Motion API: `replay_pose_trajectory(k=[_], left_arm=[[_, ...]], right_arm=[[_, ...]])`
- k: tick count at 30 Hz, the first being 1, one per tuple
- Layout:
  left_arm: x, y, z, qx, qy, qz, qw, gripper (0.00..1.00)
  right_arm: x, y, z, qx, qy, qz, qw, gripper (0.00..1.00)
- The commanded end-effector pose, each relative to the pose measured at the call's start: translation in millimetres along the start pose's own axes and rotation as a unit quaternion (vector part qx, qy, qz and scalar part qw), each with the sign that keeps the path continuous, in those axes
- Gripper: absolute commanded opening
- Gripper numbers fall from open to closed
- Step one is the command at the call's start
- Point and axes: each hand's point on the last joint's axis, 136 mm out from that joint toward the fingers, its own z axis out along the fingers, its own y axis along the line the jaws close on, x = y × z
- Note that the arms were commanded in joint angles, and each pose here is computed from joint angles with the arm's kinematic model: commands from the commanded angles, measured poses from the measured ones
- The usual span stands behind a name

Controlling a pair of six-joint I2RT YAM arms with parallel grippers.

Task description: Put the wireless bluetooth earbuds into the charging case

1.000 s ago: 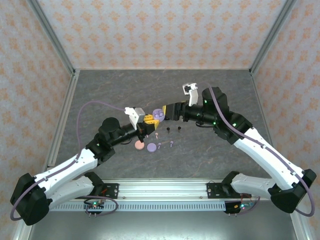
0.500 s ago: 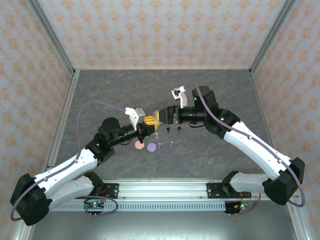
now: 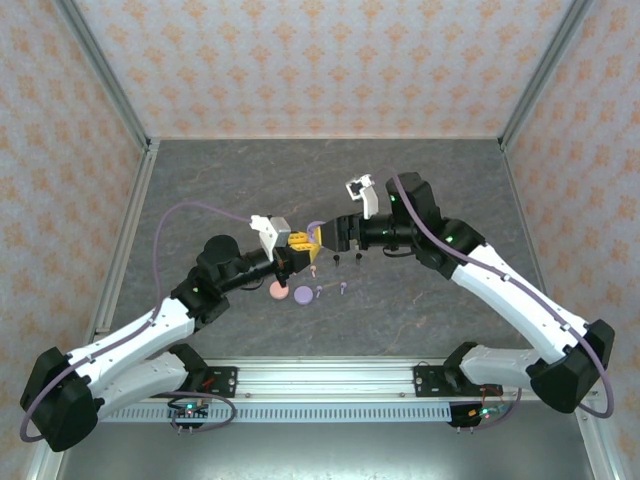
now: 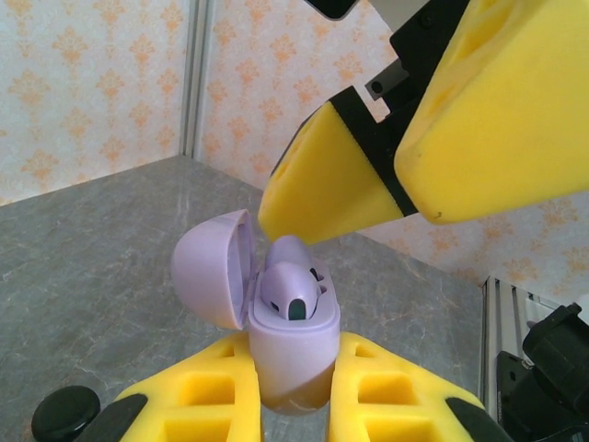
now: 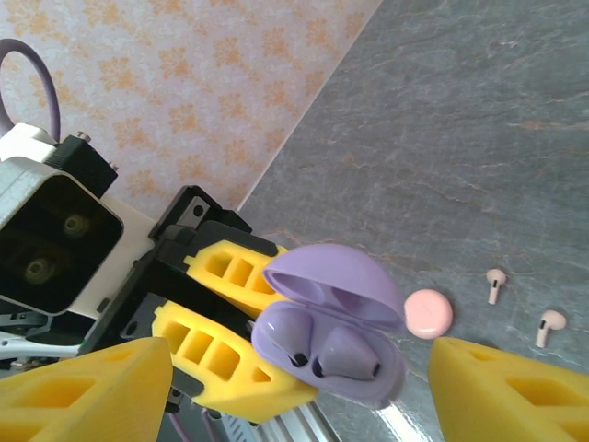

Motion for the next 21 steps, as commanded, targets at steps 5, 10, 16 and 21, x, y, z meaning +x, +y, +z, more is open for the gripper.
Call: replay_pose_trajectory(k=[5, 10, 16, 21], left_arm=[[-20, -14, -3, 0.026, -0.030, 0.021, 0.999, 0.00], [-21, -16, -3, 0.031, -0.031, 0.022, 0.999, 0.00], [-21, -17, -2, 0.035, -0.030, 0.022, 0.999, 0.00], [-21, -17, -1, 0.035, -0.027, 0.023, 0.999, 0.00]], right_arm=[[-8, 6, -5, -0.001, -0.011, -0.013, 1.000, 0.74], [-9, 15, 7, -0.044, 0.005, -0.003, 0.999, 0.74], [-14, 27, 12, -0.083, 0.006, -0.003, 0.997, 0.74], [-23, 38, 7, -0.102, -0.012, -0.018, 0.995, 0.74]])
